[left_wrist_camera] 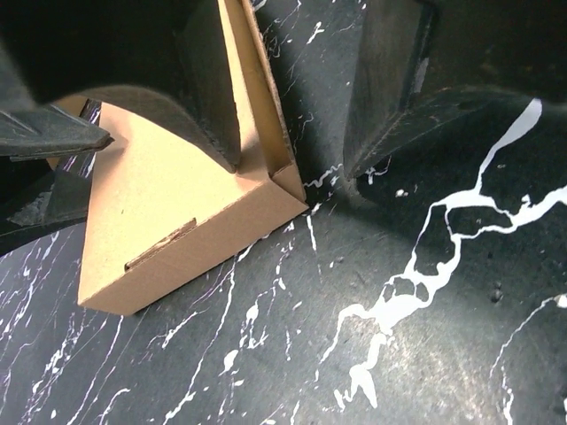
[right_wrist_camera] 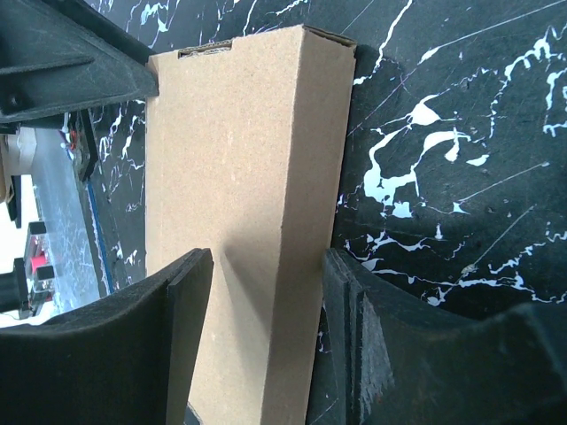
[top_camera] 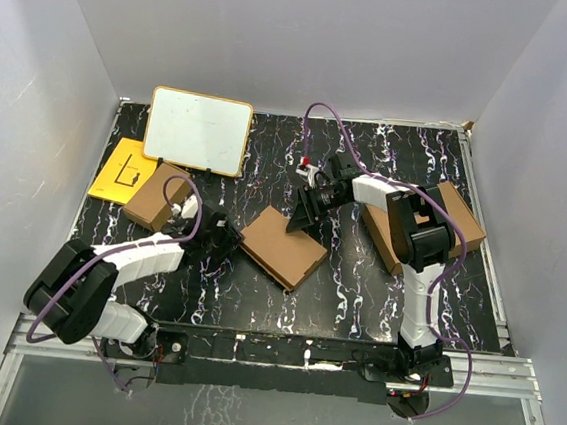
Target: Fold the paper box
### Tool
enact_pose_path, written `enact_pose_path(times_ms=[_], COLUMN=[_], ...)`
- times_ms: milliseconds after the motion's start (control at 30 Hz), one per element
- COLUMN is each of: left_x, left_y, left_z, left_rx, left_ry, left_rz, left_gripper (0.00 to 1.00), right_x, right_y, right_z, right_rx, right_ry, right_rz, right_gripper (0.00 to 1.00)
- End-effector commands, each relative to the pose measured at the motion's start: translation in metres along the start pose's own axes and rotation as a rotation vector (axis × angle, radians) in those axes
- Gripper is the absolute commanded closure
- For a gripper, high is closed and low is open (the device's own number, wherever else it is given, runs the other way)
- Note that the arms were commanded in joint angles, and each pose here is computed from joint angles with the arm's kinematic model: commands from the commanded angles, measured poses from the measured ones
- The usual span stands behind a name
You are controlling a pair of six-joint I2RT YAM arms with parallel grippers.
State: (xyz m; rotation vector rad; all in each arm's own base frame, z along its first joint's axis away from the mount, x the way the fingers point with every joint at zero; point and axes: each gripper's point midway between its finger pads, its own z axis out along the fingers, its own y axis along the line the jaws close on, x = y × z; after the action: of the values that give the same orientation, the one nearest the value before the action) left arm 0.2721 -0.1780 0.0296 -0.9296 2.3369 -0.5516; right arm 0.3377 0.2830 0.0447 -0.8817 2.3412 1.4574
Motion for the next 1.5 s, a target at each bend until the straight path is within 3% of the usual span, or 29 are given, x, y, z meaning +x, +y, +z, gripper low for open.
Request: enact_pose_path(times_ms=[0,67,400,600,733,867,967,1167,1233,1400,1467], left_x=[-0.012,-0.013,-0.008,-0.007,-0.011,-0.016,-0.019,-0.005,0.005,0.028,0.036], left_y=[-0.012,-0.016,-0.015,-0.019,-0.029,-0.039,-0.040,-0.031,-0.026,-0.001,0.015], left_z=[0.002,0.001,0.007,0.005,-0.002,-0.015,-0.030,-0.051,-0.054,-0.060,-0.064], left_rx=[0.026,0.039,0.057,0.088,0.132,0.191,0.226,0.323,0.340,0.297,0.236], left_ry=[-0.031,-0.029,-0.006,0.000,-0.008,-0.028,-0.040,-0.001,0.040,0.154,0.199], left_rz=[0.029,0.027,0.028,0.065,0.112,0.181,0.230,0.213,0.176,0.186,0.230], left_gripper=[0.56,0.64,0.89,0.98,0.88,0.57,0.44,0.40,0.48,0.95,1.00], right_x=[-0.006,-0.005,-0.001,-0.001,-0.003,-0.008,-0.015,-0.021,-0.015,0.016,0.023], right_y=[0.004,0.003,0.005,0.009,0.010,0.013,0.015,0.019,0.027,0.043,0.039], right_z=[0.000,0.000,0.004,0.008,0.007,0.001,-0.008,-0.029,-0.032,-0.040,-0.045], right_rx=[-0.007,-0.008,-0.015,-0.030,-0.028,-0.029,-0.024,-0.008,-0.012,-0.001,0.056], right_ry=[-0.015,-0.014,-0.001,0.007,0.004,-0.012,-0.036,-0.086,-0.091,-0.085,-0.071], right_rz=[-0.036,-0.033,-0.030,-0.037,-0.043,-0.051,-0.060,-0.076,-0.102,-0.185,-0.264], right_gripper=[0.43,0.43,0.43,0.43,0.43,0.42,0.40,0.39,0.38,0.39,0.40])
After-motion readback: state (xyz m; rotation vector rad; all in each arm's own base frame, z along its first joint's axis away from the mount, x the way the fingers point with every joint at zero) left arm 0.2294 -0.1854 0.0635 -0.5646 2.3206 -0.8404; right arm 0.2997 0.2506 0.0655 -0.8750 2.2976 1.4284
